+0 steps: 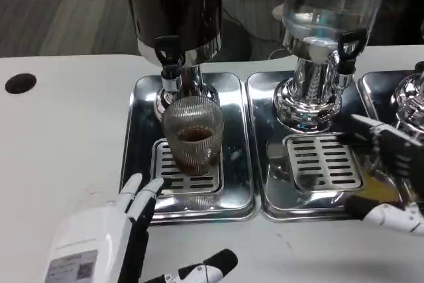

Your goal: Grasp the cup under the faucet to collect the drink, then remove the cup.

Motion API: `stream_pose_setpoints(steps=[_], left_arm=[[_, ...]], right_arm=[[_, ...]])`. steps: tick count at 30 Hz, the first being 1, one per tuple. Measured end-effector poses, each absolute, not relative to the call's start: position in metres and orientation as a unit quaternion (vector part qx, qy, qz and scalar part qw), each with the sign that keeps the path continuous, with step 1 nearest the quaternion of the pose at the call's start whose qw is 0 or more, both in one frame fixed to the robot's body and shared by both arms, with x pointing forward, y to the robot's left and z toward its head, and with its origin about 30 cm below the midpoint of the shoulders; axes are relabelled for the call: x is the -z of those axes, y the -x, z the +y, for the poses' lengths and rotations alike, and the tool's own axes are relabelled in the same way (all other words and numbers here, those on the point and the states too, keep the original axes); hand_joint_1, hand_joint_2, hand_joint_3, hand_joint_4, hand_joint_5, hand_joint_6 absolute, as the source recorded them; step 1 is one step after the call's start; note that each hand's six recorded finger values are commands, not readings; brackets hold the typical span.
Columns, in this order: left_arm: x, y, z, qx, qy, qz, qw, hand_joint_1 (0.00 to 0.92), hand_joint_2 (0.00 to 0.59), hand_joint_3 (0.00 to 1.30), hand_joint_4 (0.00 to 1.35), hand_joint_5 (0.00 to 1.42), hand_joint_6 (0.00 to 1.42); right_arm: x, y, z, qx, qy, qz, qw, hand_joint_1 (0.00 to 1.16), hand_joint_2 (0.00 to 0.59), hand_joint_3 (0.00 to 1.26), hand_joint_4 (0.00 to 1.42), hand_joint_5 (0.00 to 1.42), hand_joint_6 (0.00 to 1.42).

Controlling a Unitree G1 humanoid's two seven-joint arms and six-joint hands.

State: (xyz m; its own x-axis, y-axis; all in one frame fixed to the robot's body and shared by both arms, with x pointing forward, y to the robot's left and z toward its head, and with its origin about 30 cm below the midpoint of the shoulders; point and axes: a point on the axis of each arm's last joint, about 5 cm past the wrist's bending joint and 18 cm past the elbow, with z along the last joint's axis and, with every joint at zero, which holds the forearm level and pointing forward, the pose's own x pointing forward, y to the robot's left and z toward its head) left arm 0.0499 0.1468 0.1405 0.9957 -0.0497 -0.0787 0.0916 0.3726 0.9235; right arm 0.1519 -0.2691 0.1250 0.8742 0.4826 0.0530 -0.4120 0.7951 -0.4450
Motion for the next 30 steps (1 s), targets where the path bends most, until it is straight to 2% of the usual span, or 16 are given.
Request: stream_pose_setpoints(steps=[4, 9, 15, 30], left_arm=[[-0.138, -0.045, 0.145, 0.046, -0.564, 0.028, 0.824, 0.0, 0.047, 0.18, 0.06, 0.21, 0.52], [-0.136, -0.042, 0.141, 0.053, -0.556, 0.032, 0.829, 0.0, 0.048, 0.18, 0.05, 0.21, 0.52], [-0.136, -0.041, 0.141, 0.053, -0.556, 0.032, 0.829, 0.0, 0.049, 0.18, 0.05, 0.21, 0.52], [-0.141, -0.039, 0.14, 0.061, -0.569, 0.022, 0.82, 0.0, 0.059, 0.18, 0.05, 0.21, 0.52]], right_arm=[[-0.123, -0.151, -0.257, -0.248, 0.206, -0.076, 0.944, 0.55, 0.092, 0.06, 0.0, 0.09, 0.11], [-0.117, -0.153, -0.245, -0.239, 0.189, -0.064, 0.95, 0.54, 0.091, 0.05, 0.0, 0.07, 0.08], [-0.115, -0.158, -0.23, -0.239, 0.188, -0.064, 0.951, 0.52, 0.07, 0.08, 0.0, 0.08, 0.06], [-0.117, -0.167, -0.218, -0.269, 0.208, -0.071, 0.938, 0.49, 0.036, 0.06, 0.0, 0.06, 0.05]])
